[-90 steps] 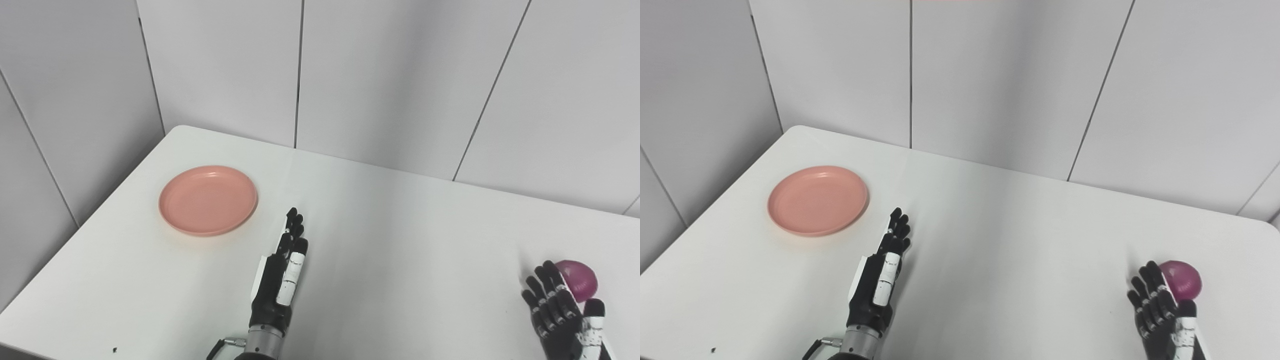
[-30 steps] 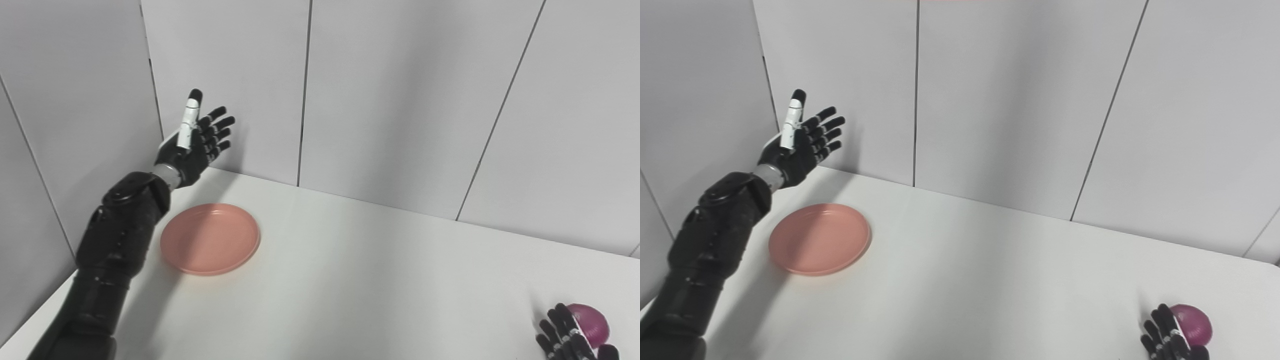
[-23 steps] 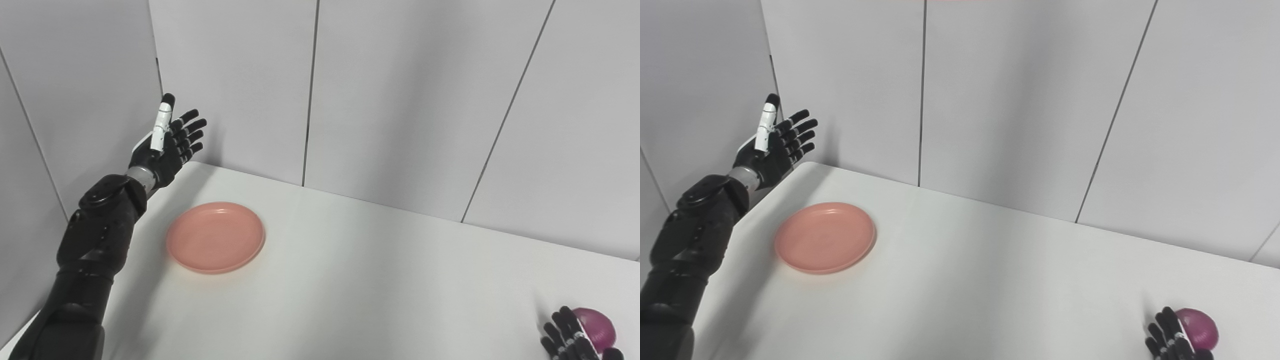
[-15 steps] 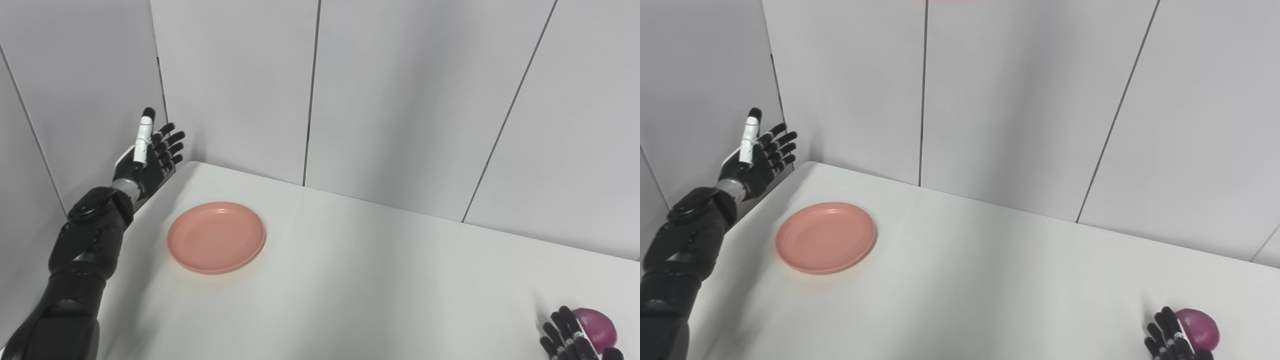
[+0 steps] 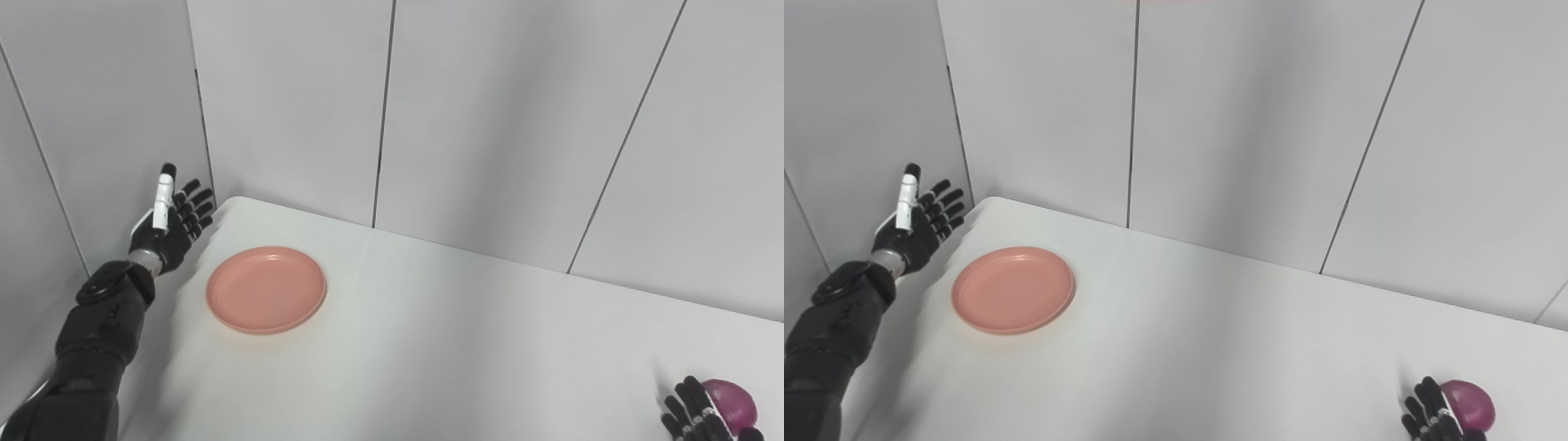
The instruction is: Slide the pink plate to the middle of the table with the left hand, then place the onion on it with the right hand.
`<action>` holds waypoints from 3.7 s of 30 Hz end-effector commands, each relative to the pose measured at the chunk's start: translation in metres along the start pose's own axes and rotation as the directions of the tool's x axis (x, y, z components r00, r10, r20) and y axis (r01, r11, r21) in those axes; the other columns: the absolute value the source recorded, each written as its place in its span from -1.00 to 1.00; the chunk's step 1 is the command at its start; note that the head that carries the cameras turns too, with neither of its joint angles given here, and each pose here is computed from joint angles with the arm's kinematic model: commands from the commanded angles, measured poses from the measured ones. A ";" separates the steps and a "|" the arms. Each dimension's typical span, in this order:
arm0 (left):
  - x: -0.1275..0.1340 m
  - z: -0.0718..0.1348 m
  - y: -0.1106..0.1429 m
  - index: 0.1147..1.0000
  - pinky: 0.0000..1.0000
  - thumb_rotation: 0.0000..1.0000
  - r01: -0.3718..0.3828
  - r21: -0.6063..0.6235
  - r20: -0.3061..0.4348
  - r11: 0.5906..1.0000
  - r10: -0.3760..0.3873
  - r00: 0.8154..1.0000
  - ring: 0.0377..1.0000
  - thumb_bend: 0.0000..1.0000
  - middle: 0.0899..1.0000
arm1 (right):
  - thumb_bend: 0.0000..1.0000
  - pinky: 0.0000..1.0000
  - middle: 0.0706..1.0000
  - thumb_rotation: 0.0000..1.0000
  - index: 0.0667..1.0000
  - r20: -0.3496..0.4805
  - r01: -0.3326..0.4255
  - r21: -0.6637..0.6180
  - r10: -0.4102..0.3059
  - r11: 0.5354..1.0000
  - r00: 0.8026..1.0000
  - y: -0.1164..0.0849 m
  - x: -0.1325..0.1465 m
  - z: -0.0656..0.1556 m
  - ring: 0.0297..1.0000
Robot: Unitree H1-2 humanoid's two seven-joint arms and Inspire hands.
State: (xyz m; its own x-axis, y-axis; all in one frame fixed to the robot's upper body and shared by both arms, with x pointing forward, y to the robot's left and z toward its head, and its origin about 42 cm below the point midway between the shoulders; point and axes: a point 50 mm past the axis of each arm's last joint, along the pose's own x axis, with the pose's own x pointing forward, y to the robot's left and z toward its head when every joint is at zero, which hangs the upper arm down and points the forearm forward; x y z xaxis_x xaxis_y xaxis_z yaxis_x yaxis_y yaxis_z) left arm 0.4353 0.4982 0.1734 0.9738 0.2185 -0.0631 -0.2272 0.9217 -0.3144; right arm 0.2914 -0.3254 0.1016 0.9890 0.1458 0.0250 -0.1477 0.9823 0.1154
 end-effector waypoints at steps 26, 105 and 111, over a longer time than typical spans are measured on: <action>-0.020 -0.048 -0.012 0.75 0.83 0.83 0.109 -0.045 0.031 0.993 -0.108 0.994 0.71 0.73 0.64 | 0.83 1.00 0.92 1.00 0.85 -0.141 0.061 0.080 -0.050 0.995 0.989 0.015 -0.033 -0.044 0.88; -0.100 -0.175 -0.240 0.98 1.00 0.99 0.407 -0.223 -0.276 0.886 -0.458 0.845 0.88 0.66 0.72 | 0.81 1.00 0.98 0.92 0.91 -0.068 0.013 0.084 -0.007 0.996 0.998 0.089 -0.019 -0.027 0.92; -0.093 -0.171 -0.232 0.99 1.00 0.97 0.400 -0.222 -0.284 0.889 -0.451 0.846 0.91 0.65 0.74 | 0.87 1.00 0.93 0.86 0.85 -0.025 0.037 0.048 -0.035 0.998 0.999 0.102 -0.016 -0.020 0.88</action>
State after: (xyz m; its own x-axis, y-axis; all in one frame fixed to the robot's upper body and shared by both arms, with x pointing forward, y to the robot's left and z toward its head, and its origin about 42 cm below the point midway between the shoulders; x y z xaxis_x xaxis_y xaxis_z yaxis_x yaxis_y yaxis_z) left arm 0.4072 0.1958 0.1148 0.9402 -0.3386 -0.0365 0.2741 0.8160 -0.5089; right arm 0.2703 -0.2396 0.1085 0.9927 0.1116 0.0455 -0.1165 0.9852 0.1255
